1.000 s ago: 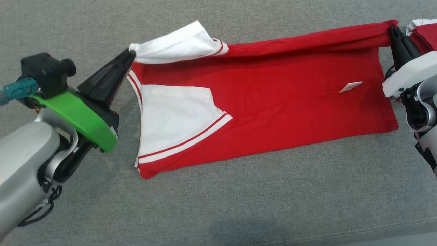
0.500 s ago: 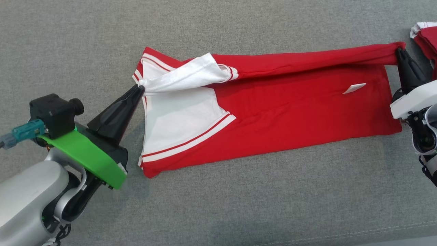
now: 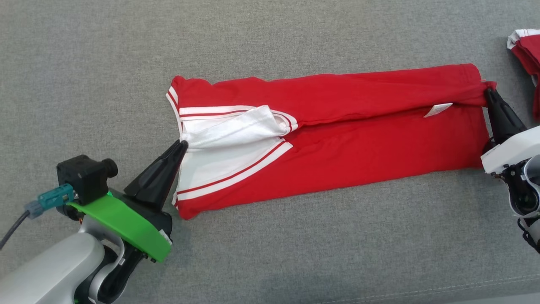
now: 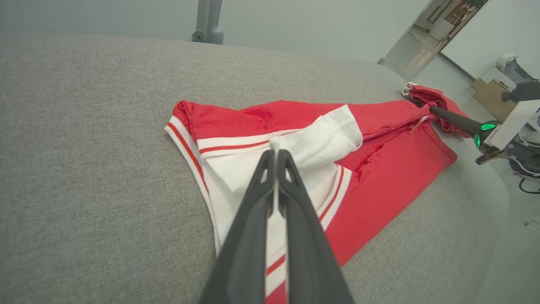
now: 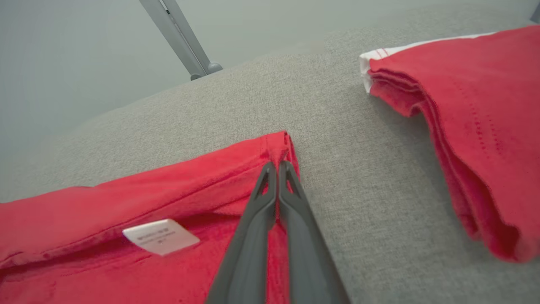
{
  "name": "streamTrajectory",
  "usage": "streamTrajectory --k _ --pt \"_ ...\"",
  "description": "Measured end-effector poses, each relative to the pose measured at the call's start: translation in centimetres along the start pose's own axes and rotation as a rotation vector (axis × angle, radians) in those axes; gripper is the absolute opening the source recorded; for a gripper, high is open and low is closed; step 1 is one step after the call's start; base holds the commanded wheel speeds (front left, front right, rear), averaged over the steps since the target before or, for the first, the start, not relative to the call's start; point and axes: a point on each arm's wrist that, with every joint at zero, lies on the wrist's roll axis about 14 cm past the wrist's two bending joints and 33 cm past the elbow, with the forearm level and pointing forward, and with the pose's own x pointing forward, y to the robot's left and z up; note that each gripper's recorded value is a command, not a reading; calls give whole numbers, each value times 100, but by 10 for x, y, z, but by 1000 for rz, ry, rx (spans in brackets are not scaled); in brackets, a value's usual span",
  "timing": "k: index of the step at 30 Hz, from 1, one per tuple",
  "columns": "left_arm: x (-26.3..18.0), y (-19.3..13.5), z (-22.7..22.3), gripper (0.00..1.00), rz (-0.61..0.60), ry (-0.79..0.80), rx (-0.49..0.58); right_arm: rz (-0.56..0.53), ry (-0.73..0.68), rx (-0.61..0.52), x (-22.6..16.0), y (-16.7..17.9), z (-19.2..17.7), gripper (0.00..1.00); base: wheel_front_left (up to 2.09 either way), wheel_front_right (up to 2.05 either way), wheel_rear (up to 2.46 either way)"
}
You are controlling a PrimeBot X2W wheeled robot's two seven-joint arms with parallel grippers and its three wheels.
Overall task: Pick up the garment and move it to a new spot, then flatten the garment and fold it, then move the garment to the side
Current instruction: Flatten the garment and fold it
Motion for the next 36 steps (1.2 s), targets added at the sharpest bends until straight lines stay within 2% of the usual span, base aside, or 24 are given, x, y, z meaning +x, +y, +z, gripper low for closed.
streamTrajectory --k 1,3,4,5,6,7,8,14,20,24,30,36 --pt "0 0 -2 0 6 1 -9 1 5 4 -1 0 -2 29 0 0 0" --pt "-1 1 -9 0 13 11 -21 -1 14 13 -4 0 -6 62 0 0 0" --pt "-1 2 -10 0 20 9 -25 -1 15 17 -5 0 -6 87 0 0 0" --pt "-2 2 -13 5 28 13 -30 -1 12 19 -6 0 -5 100 0 0 0" --pt "-3 4 -18 27 38 23 -35 -4 11 22 -8 -2 -5 100 0 0 0" --pt "-5 4 -24 75 54 32 -58 -12 6 28 -11 -4 -3 100 0 0 0" --pt "-6 6 -28 100 74 37 -78 -21 -3 33 -15 -8 0 100 0 0 0" --pt "-7 10 -28 100 132 9 -62 -50 -36 62 -40 -20 7 100 0 0 0" --pt "-11 21 3 100 251 -139 24 -92 -106 90 -65 -30 20 100 0 0 0" --pt "-23 23 19 100 340 -238 118 -104 -132 103 -78 -26 17 100 0 0 0" --pt "-46 7 30 100 429 -364 198 -130 -154 124 -92 -22 11 100 0 0 0" --pt "-69 -5 19 100 449 -380 257 -153 -130 114 -87 -24 1 100 0 0 0"
